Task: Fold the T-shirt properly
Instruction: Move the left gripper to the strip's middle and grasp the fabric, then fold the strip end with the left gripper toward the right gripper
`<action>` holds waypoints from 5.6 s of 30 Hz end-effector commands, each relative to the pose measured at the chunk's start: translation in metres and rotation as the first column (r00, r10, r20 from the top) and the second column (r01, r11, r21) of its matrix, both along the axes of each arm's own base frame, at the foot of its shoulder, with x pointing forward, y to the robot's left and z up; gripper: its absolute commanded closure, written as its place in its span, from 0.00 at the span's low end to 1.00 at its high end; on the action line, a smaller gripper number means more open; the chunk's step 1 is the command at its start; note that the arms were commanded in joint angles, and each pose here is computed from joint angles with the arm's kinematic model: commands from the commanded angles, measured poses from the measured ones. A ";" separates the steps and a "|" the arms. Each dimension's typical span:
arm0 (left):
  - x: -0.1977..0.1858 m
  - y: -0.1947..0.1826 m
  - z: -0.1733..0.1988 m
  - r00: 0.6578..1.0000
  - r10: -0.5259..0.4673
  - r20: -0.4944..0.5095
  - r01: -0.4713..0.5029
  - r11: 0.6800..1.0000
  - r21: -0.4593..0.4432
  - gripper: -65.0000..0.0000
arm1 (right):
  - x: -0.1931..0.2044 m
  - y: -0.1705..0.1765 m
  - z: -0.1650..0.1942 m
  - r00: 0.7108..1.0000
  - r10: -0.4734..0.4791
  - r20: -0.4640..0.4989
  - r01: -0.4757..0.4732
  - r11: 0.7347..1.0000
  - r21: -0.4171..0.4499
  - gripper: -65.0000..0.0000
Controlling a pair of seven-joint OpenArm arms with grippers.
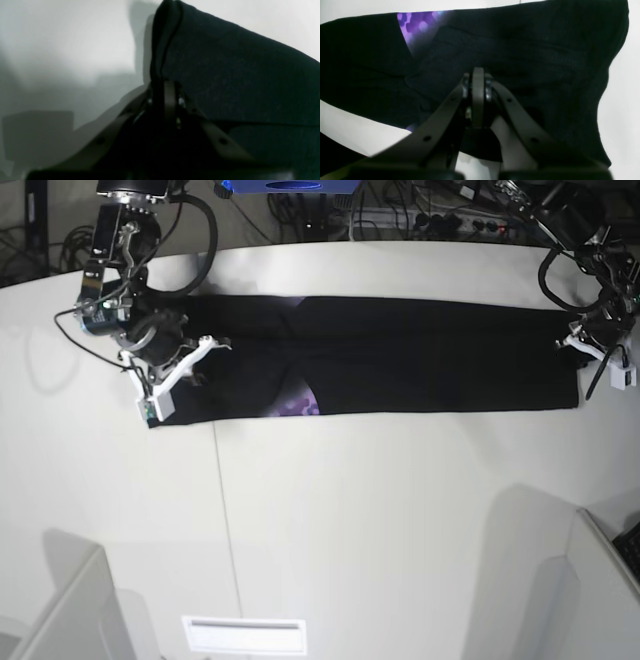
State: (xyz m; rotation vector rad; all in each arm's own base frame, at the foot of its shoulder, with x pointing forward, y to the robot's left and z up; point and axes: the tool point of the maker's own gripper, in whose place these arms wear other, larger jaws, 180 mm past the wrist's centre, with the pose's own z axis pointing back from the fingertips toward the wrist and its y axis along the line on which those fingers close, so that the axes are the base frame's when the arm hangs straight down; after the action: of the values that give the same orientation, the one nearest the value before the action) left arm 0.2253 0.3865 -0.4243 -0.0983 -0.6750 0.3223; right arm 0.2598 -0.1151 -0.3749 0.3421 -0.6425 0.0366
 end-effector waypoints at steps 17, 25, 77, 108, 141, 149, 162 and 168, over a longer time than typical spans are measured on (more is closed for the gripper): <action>-0.013 -0.012 0.090 0.984 -0.154 0.089 0.112 0.925 0.362 1.00 | 0.004 0.000 0.009 0.999 -0.003 0.039 0.003 1.000 0.009 1.00; -0.002 -0.091 0.091 0.937 -0.334 0.101 0.282 0.894 0.348 1.00 | 0.004 -0.001 0.009 0.999 -0.006 0.040 0.006 1.000 0.008 1.00; 0.016 -0.263 0.055 0.793 -0.598 0.116 0.589 0.802 0.104 1.00 | 0.015 -0.004 0.016 0.998 -0.010 0.065 0.010 1.000 0.005 1.00; 0.024 -0.296 0.060 0.752 -0.640 0.160 0.636 0.768 0.078 1.00 | 0.015 -0.004 0.016 0.998 -0.010 0.065 0.010 1.000 0.005 1.00; -0.013 -0.057 0.094 0.969 -0.239 0.059 0.202 0.909 0.364 1.00 | 0.026 -0.021 0.047 0.991 -0.103 0.083 0.074 0.953 0.292 0.25; -0.062 0.017 0.075 0.998 -0.048 -0.026 0.054 0.933 0.355 1.00 | 0.029 -0.065 -0.006 0.984 -0.134 -0.117 0.162 0.946 0.282 0.33; -0.067 0.015 0.072 0.998 -0.055 0.012 0.047 0.934 0.353 1.00 | 0.000 -0.056 -0.043 0.961 -0.150 -0.233 0.220 0.925 0.310 0.44; -0.067 0.015 0.071 0.998 -0.055 0.011 0.047 0.934 0.353 1.00 | -0.012 -0.045 -0.063 0.940 -0.155 -0.305 0.261 0.901 0.347 0.44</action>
State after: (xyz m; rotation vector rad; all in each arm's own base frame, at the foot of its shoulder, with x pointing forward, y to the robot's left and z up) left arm 0.1518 0.3964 -0.3657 0.2041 -0.7032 0.1688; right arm 0.2535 -0.1571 -0.4327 0.6777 -0.4422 -0.3670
